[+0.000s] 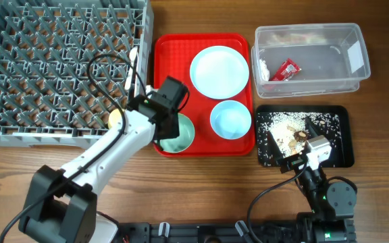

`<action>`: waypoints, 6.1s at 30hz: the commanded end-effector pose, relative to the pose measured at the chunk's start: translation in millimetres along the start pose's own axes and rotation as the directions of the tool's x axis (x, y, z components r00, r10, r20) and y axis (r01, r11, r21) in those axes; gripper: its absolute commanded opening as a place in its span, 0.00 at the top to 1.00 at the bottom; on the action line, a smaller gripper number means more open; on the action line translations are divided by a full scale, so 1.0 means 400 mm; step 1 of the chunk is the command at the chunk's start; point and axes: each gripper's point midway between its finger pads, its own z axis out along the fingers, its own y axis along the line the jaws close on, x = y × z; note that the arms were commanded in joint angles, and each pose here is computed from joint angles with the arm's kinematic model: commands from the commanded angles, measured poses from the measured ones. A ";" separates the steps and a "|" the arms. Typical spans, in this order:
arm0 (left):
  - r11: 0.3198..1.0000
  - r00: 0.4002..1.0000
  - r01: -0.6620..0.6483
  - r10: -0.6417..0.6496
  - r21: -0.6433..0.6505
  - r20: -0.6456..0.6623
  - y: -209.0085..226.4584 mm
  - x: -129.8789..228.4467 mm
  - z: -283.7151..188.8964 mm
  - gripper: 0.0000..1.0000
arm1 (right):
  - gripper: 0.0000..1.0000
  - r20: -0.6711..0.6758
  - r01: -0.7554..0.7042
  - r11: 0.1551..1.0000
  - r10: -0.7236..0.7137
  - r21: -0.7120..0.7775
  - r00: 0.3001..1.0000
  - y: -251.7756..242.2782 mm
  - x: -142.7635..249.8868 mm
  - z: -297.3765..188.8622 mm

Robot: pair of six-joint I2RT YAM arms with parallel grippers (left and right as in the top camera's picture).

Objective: Sort waste into correct bins and load items into the dishwasher rack
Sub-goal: 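Reach the left gripper to the green bowl rim and grasp it, then lift the green bowl with the left gripper and set it in the rack, then reach the left gripper to the light-blue bowl rim and grasp it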

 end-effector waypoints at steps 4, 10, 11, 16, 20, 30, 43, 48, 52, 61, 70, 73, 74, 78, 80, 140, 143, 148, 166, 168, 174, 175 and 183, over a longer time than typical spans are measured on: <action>0.998 0.997 0.032 -0.027 -0.061 0.075 0.024 -0.031 0.018 0.57 | 0.00 0.004 -0.010 1.000 0.010 -0.011 1.000 0.004 0.006 -0.001; 0.996 1.000 0.011 -0.012 -0.085 -0.010 0.019 0.002 0.075 0.58 | 0.00 0.004 -0.010 1.000 0.010 -0.011 1.000 0.004 0.006 -0.001; 0.995 1.000 0.006 -0.009 -0.101 -0.025 0.022 0.009 0.090 0.58 | 0.00 0.004 -0.010 1.000 0.010 -0.011 1.000 0.004 0.006 -0.001; 0.991 0.996 -0.011 0.000 -0.130 -0.085 0.024 0.035 0.138 0.62 | 0.00 0.004 -0.010 1.000 0.010 -0.011 1.000 0.004 0.006 -0.001; 0.997 0.995 -0.009 0.002 -0.072 -0.101 -0.006 0.040 0.127 0.78 | 0.00 0.004 -0.010 1.000 0.010 -0.011 1.000 0.004 0.006 -0.001; 0.998 0.999 0.027 -0.028 0.057 0.025 -0.045 -0.041 0.010 0.92 | 0.00 0.004 -0.011 1.000 0.011 -0.010 1.000 0.004 0.006 -0.001; 0.996 0.993 0.002 -0.012 0.087 0.114 -0.023 -0.081 -0.078 0.72 | 0.00 0.004 -0.010 1.000 0.010 -0.010 1.000 0.004 0.006 -0.001; 0.998 0.998 -0.002 -0.002 0.055 0.061 -0.011 -0.051 -0.049 0.58 | 0.00 0.004 -0.010 1.000 0.010 -0.010 1.000 0.004 0.006 -0.001; 0.999 1.000 -0.008 0.007 0.031 0.024 -0.012 -0.027 0.027 0.67 | 0.00 0.004 -0.010 1.000 0.010 -0.010 1.000 0.004 0.006 -0.001; 1.000 0.999 -0.019 0.019 -0.001 -0.029 -0.019 -0.010 0.108 0.91 | 0.00 0.004 -0.010 1.000 0.010 -0.010 1.000 0.004 0.006 -0.001; 0.997 0.989 -0.070 0.064 0.041 0.137 -0.025 -0.116 -0.065 0.96 | 0.00 0.004 -0.010 1.000 0.010 -0.010 1.000 0.004 0.006 -0.001; 0.994 0.952 -0.062 0.087 -0.092 0.294 0.043 -0.201 -0.198 0.96 | 0.00 0.004 -0.010 1.000 0.010 -0.010 1.000 0.004 0.006 -0.001; 0.989 0.934 -0.052 0.097 -0.138 0.343 0.066 -0.227 -0.240 0.96 | 0.00 0.004 -0.010 1.000 0.010 -0.010 1.000 0.004 0.006 -0.001; 0.952 0.865 -0.001 0.154 -0.305 0.478 0.143 -0.298 -0.355 0.96 | 0.00 0.004 -0.010 1.000 0.010 -0.011 1.000 0.004 0.006 -0.001; 0.911 0.837 0.052 0.184 -0.410 0.516 0.190 -0.319 -0.387 0.96 | 0.00 0.004 -0.010 1.000 0.010 -0.010 1.000 0.004 0.006 -0.001; 0.470 0.797 0.167 0.453 -0.867 0.399 0.203 -0.582 -0.179 0.48 | 0.00 0.004 -0.010 1.000 0.010 -0.010 1.000 0.004 0.006 -0.001; 0.480 0.773 0.240 0.432 -0.844 0.465 0.184 -0.580 -0.224 0.24 | 0.00 0.004 -0.010 1.000 0.010 -0.010 1.000 0.004 0.006 -0.001; 0.555 0.697 0.313 0.417 -0.771 0.583 0.118 -0.571 -0.324 0.13 | 0.00 0.004 -0.011 1.000 0.011 -0.011 1.000 0.004 0.006 -0.001; 0.939 0.812 -0.225 0.033 0.261 0.582 -0.262 -0.386 -0.309 0.10 | 0.00 0.004 -0.011 1.000 0.011 -0.011 1.000 0.004 0.006 -0.001; 0.859 0.891 -0.263 0.041 0.440 0.452 -0.321 -0.315 -0.296 0.13 | 0.00 0.004 -0.010 1.000 0.010 -0.010 1.000 0.004 0.006 -0.001; 0.861 0.988 -0.156 0.128 0.483 0.091 -0.340 -0.128 -0.169 0.16 | 0.00 0.004 -0.011 1.000 0.011 -0.010 1.000 0.004 0.006 -0.001; 0.862 0.987 -0.158 0.151 0.482 0.054 -0.349 -0.104 -0.151 0.16 | 0.00 0.004 -0.010 1.000 0.010 -0.010 1.000 0.004 0.006 -0.001; 0.825 0.957 -0.195 0.279 0.531 -0.082 -0.441 0.019 -0.077 0.17 | 0.00 0.004 -0.010 1.000 0.010 -0.011 1.000 0.004 0.006 -0.001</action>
